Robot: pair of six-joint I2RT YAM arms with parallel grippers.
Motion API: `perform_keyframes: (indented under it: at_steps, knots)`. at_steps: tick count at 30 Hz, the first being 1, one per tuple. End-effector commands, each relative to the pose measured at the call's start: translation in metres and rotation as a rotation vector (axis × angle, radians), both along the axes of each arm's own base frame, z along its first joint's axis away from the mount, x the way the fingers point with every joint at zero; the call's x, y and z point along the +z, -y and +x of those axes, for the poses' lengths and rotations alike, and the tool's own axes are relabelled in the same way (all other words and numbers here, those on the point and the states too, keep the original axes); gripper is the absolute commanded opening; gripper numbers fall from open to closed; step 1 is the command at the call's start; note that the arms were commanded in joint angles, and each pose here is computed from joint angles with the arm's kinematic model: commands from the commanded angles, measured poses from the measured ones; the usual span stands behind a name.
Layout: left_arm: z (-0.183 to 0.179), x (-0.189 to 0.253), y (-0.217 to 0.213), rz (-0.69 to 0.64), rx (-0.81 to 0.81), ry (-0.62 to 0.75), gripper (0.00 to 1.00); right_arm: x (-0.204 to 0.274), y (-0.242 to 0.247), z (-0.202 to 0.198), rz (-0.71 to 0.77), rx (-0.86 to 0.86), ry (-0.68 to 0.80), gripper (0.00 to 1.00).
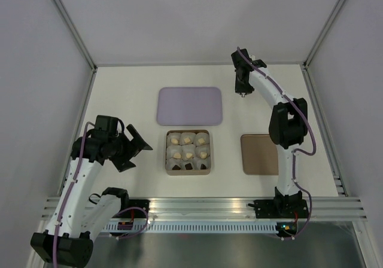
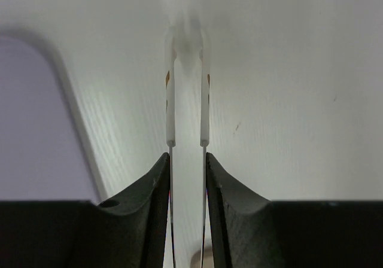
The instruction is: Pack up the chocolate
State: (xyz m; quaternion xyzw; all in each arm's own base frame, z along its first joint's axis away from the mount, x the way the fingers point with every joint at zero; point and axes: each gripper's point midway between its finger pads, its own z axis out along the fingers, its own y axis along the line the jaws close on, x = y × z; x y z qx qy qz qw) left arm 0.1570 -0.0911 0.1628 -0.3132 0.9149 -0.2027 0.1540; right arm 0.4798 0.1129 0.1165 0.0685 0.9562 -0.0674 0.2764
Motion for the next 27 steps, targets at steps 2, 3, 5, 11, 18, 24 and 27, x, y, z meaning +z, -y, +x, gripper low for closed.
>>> perform_keyframes:
  at_steps: [2, 3, 5, 11, 18, 24, 27]
  knots:
    - [0.006, 0.005, 0.005, -0.031, 0.002, 0.044, 0.99, -0.004, 0.010, 0.046, -0.043, 0.056, 0.067, 0.36]
    - [0.007, 0.004, 0.005, -0.031, 0.008, 0.049, 1.00, -0.010, 0.009, 0.047, -0.040, 0.057, 0.060, 0.38]
    - [0.009, 0.005, 0.004, -0.030, 0.016, 0.061, 1.00, -0.025, 0.010, 0.049, -0.030, 0.048, 0.043, 0.40]
    - [0.009, 0.008, 0.003, -0.023, 0.022, 0.072, 1.00, -0.044, 0.008, 0.047, 0.010, 0.033, 0.015, 0.64]
    - [0.008, 0.018, 0.009, -0.056, -0.006, 0.077, 1.00, 0.009, 0.015, 0.034, 0.011, 0.004, 0.070, 0.98]
    - [-0.002, 0.010, 0.005, -0.033, -0.005, 0.027, 1.00, 0.046, 0.023, -0.053, 0.085, -0.023, 0.059, 0.98]
    - [-0.013, -0.001, 0.007, -0.049, 0.004, -0.031, 1.00, 0.046, 0.022, -0.112, 0.069, 0.024, 0.006, 0.98]
